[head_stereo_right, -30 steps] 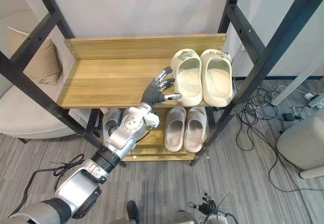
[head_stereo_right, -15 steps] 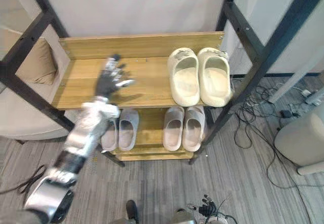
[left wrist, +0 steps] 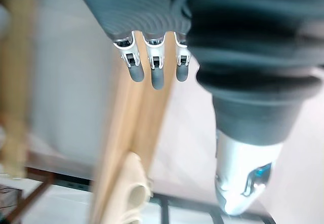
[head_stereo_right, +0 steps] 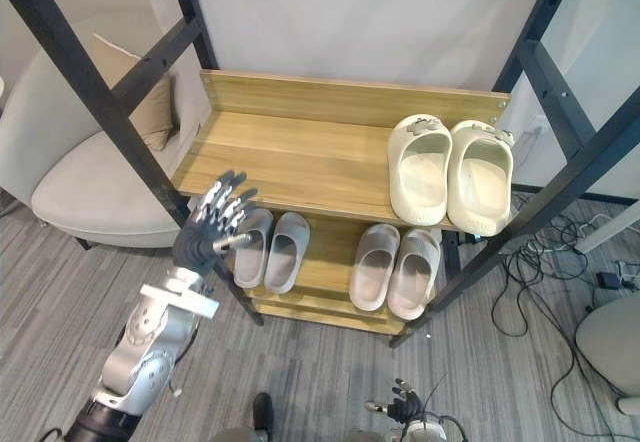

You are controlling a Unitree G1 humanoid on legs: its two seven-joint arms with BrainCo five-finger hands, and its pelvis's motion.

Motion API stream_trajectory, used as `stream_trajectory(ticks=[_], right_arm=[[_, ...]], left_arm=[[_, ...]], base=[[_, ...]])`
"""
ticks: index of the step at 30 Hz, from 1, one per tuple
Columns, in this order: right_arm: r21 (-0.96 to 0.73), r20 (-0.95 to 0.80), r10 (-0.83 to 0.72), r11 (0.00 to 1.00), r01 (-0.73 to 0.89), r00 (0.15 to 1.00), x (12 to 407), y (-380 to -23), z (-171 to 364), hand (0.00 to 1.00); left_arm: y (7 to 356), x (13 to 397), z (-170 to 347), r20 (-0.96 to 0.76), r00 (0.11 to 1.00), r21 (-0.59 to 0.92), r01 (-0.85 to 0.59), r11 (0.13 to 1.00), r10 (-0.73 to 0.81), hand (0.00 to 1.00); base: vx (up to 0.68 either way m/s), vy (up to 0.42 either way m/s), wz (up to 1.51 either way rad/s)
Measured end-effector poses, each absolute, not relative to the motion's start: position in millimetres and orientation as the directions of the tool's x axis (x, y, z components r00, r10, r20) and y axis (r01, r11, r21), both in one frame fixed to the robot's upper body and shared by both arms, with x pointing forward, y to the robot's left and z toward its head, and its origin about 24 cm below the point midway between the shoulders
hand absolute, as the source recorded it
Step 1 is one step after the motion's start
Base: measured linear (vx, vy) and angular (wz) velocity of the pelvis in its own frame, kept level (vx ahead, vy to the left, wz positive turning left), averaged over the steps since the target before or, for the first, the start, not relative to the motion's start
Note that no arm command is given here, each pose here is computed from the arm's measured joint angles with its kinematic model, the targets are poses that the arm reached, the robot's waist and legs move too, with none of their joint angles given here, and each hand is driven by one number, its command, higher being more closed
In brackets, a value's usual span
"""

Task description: Organize the slippers on the shoe rack

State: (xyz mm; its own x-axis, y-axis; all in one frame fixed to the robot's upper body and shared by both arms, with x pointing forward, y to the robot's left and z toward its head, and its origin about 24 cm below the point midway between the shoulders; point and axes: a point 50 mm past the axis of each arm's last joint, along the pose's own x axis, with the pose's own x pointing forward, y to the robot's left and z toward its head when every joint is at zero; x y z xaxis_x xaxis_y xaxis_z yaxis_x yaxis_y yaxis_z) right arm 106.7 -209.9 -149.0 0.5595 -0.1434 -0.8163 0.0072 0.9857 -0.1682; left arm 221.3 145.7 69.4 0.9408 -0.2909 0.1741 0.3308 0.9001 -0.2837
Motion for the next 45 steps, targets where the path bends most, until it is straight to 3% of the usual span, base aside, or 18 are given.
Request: stream_trajectory(ticks=[6,8,17,25,31,40,45], right_arm=[[-0.165,-0.817,-0.14,0.986,0.005,0.559,108.4,-208.6,-149.3,0.0],[-0.158,-0.812,-0.128,0.988,-0.002,0.57,112.9,-204.9,-148.7,0.0],[-0.14,-0.808,-0.1,0.99,-0.024,0.581,117.6,-191.7,-149.3,0.0],[-0.141,-0.803,-0.101,0.99,-0.022,0.587,120.9,-189.8,-148.7,0.0],[-0.147,-0.801,-0.105,0.989,-0.022,0.59,126.8,-190.4,-147.6,0.0],[-0.146,-0.779,-0.099,0.989,-0.025,0.619,140.3,-183.3,-143.7,0.0],[-0.153,-0.736,-0.106,0.988,-0.012,0.669,165.9,-183.9,-133.7,0.0]], left_arm=[[167.4,196.6,-4.9,-0.142,0.97,-0.3,0.149,0.942,-0.199,0.0],[176.6,182.7,-44.7,-0.335,0.928,-0.192,0.101,0.976,-0.162,0.0],[188.5,142.8,-112.4,-0.647,0.762,0.058,0.061,0.996,-0.009,0.0],[196.0,119.0,-135.3,-0.751,0.655,0.161,0.061,0.985,0.082,0.0],[187.4,118.9,-140.3,-0.766,0.636,0.166,0.06,0.984,0.09,0.0],[189.0,146.5,-131.5,-0.716,0.687,0.211,0.043,0.976,0.124,0.0],[170.2,159.4,-129.8,-0.702,0.706,0.173,0.034,0.984,0.099,0.0]], base=[[0.02,-0.011,0.03],[0.0,0.0,0.0],[-0.02,0.007,-0.07],[-0.01,0.011,-0.18],[0.03,0.027,-0.01],[0.01,-0.043,1.32],[-0.11,-0.193,1.09]])
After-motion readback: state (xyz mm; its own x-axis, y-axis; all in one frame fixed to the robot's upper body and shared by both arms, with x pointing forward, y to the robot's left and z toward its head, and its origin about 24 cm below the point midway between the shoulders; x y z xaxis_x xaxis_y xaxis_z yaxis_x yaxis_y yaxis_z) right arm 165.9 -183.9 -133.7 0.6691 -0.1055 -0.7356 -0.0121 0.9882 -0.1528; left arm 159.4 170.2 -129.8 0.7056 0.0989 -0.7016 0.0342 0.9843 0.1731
